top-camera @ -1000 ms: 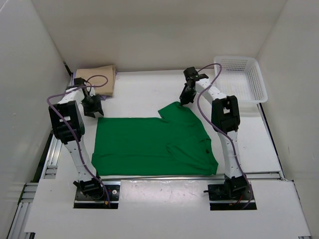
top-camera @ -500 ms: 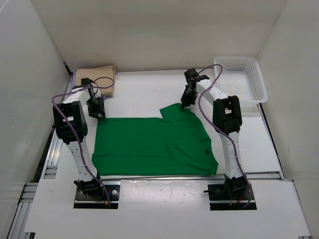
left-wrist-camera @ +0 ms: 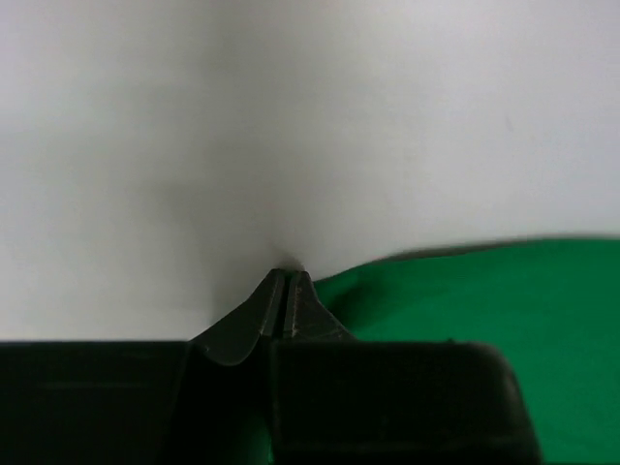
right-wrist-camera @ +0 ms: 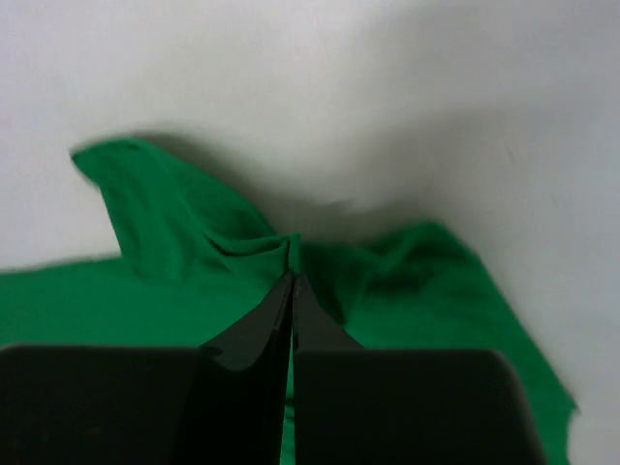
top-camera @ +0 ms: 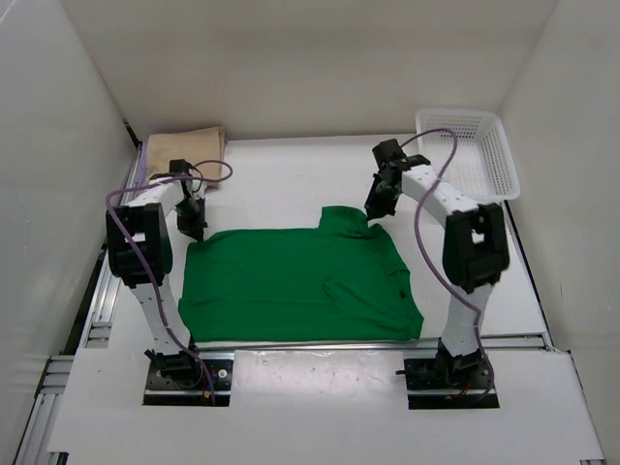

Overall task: Fold and stack the t-shirts
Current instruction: Grap the side of the flattened tshirt furthest away from the robot with both arms, then fold the other side of the tshirt into a rectangle

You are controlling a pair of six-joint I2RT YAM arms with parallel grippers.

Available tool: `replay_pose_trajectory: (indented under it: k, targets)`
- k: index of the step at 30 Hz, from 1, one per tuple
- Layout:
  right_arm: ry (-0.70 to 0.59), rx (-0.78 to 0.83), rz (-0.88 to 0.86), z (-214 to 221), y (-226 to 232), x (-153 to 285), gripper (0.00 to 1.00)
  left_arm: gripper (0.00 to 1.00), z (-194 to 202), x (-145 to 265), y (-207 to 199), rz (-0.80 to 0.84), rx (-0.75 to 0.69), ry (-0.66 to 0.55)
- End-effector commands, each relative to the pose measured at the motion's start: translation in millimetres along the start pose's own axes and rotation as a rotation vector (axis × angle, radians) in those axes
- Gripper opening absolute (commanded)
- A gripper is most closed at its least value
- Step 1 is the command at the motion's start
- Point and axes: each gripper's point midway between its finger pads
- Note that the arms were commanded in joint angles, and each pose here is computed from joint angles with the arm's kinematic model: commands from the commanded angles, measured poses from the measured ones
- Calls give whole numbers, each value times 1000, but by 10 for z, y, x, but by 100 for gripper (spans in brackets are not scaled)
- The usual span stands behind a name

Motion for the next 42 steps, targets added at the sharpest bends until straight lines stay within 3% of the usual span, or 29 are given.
replay_pose_trajectory:
  k: [1, 7, 9, 16, 25, 33, 40, 42]
  targets:
    - [-51, 62, -57, 236, -38, 501, 0, 11, 48, 464, -240, -22, -75, -77]
    - [-123, 29, -95, 796, -505, 1097, 0, 11, 486, 761, -298, -125, -150, -105]
    - [-102, -1, -45, 1035, -788, 1059, 0, 11, 675, 746, -189, -179, -150, -78]
    - [-131, -61, -64, 1383, -1130, 1188, 0, 11, 987, 755, 20, -285, -151, -40]
    - [-101, -81, -49, 1514, -1228, 1107, 0, 11, 1195, 678, 121, -335, -159, 17]
    - [-88, -80, -48, 1553, -1243, 1128, 0, 11, 1042, 807, 108, -334, -148, -47]
    - [-75, -99, -63, 1629, -1265, 1123, 0, 11, 1145, 798, 112, -331, -151, -29]
    - [-69, -100, -56, 1651, -1288, 1102, 0, 20, 1209, 775, 74, -317, -164, -9]
Point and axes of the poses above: each gripper's point midway between its finger pads, its own x axis back along the fingers, its own y axis along the line the jaws close on, z = x × y, and after that the axes turned 4 degrees about -x, right-handed
